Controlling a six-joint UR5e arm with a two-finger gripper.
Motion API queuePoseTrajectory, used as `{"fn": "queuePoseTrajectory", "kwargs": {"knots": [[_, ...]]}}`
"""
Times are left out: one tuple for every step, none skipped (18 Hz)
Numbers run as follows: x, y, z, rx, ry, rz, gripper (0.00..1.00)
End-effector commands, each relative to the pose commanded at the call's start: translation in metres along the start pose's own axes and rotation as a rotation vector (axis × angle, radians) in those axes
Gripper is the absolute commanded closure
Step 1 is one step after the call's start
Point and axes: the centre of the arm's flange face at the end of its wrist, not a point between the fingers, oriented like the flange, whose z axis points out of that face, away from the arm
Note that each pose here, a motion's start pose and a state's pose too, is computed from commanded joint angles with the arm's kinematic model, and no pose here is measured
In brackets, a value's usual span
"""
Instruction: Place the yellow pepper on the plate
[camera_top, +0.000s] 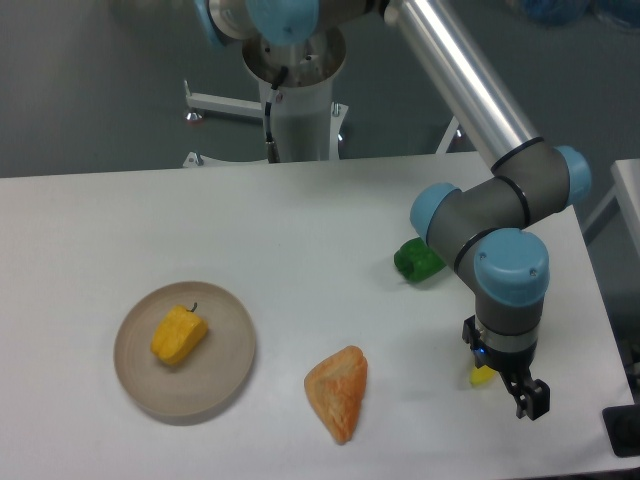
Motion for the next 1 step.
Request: {"fn": "queuePoseTrajectory", "kwargs": {"knots": [[0.0,0.0,0.0,0.0,0.0,-0.003,0.0]]}}
